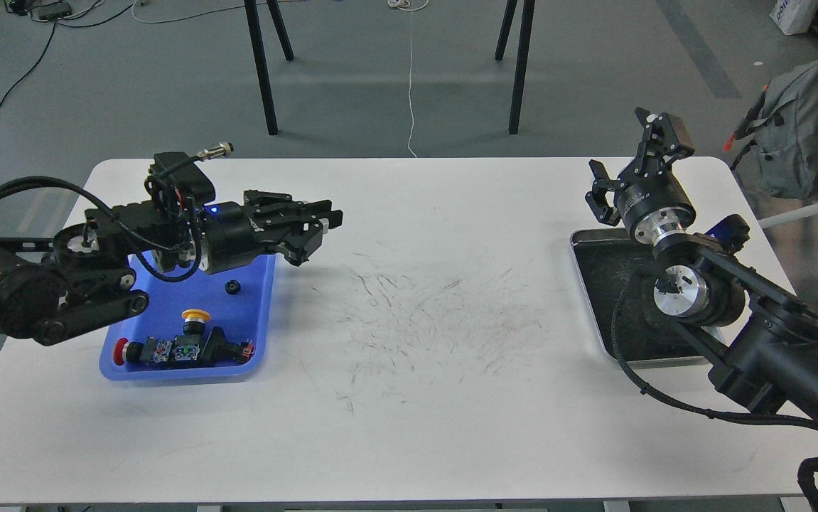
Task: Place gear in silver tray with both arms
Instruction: 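Lift the gear and carry it toward the table center with left gripper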
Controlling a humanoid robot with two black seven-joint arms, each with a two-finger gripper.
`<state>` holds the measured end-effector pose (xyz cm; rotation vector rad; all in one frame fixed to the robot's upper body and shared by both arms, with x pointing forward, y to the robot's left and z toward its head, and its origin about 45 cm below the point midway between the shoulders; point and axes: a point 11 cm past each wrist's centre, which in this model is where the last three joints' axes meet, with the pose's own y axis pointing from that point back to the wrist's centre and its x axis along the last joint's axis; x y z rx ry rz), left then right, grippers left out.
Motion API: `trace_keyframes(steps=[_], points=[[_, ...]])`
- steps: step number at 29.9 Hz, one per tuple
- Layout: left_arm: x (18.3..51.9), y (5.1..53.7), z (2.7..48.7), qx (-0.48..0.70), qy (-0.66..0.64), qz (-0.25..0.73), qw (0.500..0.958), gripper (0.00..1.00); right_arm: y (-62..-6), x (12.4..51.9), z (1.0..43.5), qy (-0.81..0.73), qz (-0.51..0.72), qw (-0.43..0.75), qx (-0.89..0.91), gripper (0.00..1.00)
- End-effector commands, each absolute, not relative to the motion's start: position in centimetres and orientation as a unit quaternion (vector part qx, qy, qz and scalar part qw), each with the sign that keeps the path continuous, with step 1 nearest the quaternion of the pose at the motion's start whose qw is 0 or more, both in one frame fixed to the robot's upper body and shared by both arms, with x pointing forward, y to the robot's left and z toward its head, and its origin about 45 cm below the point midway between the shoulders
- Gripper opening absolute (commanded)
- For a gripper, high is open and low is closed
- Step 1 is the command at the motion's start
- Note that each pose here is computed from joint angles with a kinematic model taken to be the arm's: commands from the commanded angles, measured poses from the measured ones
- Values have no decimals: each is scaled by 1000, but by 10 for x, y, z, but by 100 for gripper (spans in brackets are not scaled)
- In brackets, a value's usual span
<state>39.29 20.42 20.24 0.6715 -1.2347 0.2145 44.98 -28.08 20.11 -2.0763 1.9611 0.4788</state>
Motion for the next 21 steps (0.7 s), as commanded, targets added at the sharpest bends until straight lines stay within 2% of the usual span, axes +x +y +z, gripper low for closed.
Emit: trace_keyframes(steps=[1,10,13,16,21], points=[[383,158,192,275,-572,63,770,9,-276,458,212,667,150,119,-720,99],[355,54,163,218,-577,-5,787,9,-277,465,221,668,137,116,-722,99],[350,34,154,214,-581,-18,785,9,-275,465,220,666,136,111,-725,99],[334,15,145,197,-572,-27,796,9,-276,468,225,667,130,111,-725,99],[341,26,136,217,-568,-16,794,9,-277,471,228,668,125,112,-724,99]])
